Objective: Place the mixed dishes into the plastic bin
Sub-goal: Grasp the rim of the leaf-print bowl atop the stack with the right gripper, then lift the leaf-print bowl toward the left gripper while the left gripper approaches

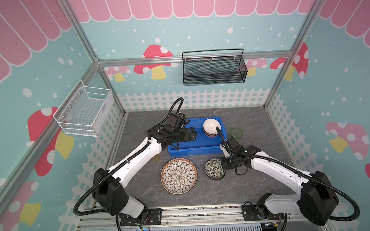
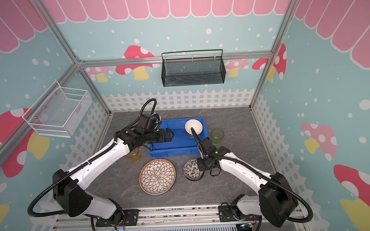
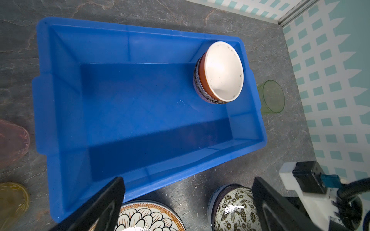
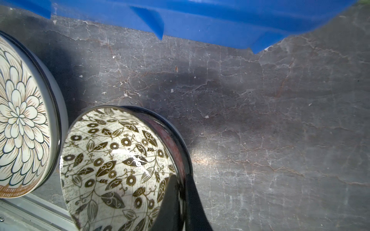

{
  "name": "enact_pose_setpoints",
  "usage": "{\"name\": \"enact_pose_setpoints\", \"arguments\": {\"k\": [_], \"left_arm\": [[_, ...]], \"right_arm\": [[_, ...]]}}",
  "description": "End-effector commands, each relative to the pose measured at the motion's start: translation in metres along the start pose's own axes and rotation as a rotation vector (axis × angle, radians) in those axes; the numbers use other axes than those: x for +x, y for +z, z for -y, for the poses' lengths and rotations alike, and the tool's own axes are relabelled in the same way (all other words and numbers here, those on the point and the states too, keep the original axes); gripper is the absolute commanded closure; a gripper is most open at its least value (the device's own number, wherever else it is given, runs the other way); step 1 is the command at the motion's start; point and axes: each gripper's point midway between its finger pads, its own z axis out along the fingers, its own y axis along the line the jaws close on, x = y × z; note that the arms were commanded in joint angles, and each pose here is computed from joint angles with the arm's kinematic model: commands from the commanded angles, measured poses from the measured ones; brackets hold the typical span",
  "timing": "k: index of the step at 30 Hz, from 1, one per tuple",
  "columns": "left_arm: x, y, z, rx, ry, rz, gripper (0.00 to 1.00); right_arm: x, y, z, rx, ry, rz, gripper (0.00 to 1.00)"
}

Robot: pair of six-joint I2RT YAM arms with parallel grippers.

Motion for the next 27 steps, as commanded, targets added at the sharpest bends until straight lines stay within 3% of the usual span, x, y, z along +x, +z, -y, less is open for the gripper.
{"name": "enact_pose_setpoints", "arguments": {"k": [1, 8, 19, 27], "left_arm": [[-0.012, -0.005, 0.0, -0.011, 0.01, 0.027, 0.01], [0.001, -0.013, -0.014, -0.054, 0.005, 0.018, 0.01], [0.059, -0.02, -0.022, -0.019, -0.091, -0.1, 0.01], [0.07, -0.026, -0.024, -0.022, -0.137, -0.091, 0.0]], "right_arm": [[-0.015, -0.016, -0.011, -0.036, -0.027, 0.049, 1.0], [-0.025, -0.025, -0.017, -0.05, -0.062, 0.063, 1.0], [-0.053, -0.031, -0.037, -0.101, -0.126, 0.081, 1.0], [-0.079, -0.038, -0.058, -0.169, -0.174, 0.105, 1.0]]}}
